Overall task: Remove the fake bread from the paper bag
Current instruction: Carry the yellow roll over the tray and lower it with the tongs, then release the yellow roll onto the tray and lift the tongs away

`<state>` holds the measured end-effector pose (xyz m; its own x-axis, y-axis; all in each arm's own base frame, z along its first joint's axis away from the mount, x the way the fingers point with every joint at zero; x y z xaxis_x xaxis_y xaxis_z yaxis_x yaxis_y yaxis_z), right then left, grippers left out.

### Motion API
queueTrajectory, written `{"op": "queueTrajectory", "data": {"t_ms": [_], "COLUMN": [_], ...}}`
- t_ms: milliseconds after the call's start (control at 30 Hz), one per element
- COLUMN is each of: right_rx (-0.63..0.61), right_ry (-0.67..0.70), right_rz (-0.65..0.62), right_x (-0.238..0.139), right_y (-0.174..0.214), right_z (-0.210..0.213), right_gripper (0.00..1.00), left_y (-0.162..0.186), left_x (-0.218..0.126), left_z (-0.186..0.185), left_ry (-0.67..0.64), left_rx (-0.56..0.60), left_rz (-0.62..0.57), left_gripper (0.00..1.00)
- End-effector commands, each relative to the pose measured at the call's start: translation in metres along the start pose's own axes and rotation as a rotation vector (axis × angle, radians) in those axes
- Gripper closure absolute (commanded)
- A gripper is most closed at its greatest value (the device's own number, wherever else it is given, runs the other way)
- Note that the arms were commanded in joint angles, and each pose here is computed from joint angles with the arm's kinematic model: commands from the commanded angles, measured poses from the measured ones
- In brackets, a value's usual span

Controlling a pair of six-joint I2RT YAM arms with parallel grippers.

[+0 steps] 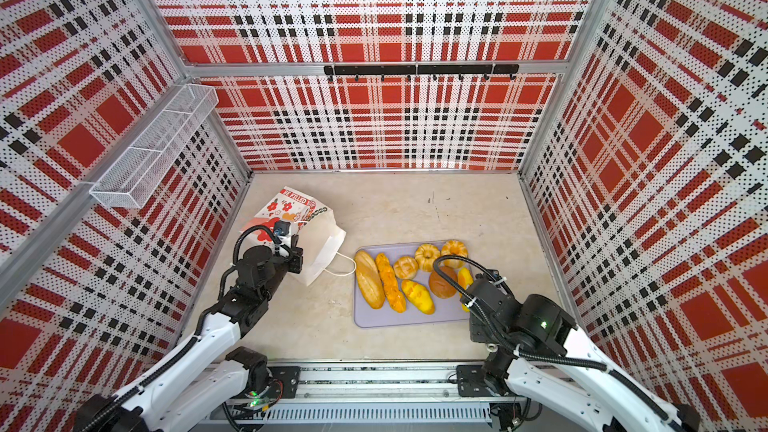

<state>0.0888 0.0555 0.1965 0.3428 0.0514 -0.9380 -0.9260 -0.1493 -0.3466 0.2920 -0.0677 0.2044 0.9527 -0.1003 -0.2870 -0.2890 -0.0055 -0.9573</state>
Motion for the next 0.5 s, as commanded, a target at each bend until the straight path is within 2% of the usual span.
{"op": "queueTrajectory", "data": {"t_ms": [0,100,467], "right_rx": [-0.027,-0.033,-0.043], "right_ry": [-0.033,-0.039,-0.053], "right_rz": [-0.019,-0.030,-0.053], "right_x": [0.002,0.001,-0.008], "right_y": [-0.008,-0.013,-0.019], "right_z": [0.010,0.014,0.015], "right_gripper": [0.89,0.76,0.67], "left_y": [0.000,0.000,0.000], "left_x": [-0.002,-0.004,-0.005], "left_z": [-0.002,-0.001,-0.001], "left_ry": [0.016,0.008,0.005], "left_rx": [-0.029,-0.029,-0.034], "left_rz": [-0.006,-0.009,-0.006], "left_gripper": [1.00,1.00,1.00]}}
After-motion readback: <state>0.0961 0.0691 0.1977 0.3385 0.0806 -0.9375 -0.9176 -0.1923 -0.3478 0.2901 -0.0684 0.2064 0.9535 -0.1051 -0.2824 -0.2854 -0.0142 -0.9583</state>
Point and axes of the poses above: each gripper's point midway between its finger pads, its own x axis out along the fingers, its own z axis along the line the jaws close on, y = z × x, the point moved 3 cm from there along -x, back along the fingers, and after that the axes turned 11 degrees about -x, right-handed, at the moved point
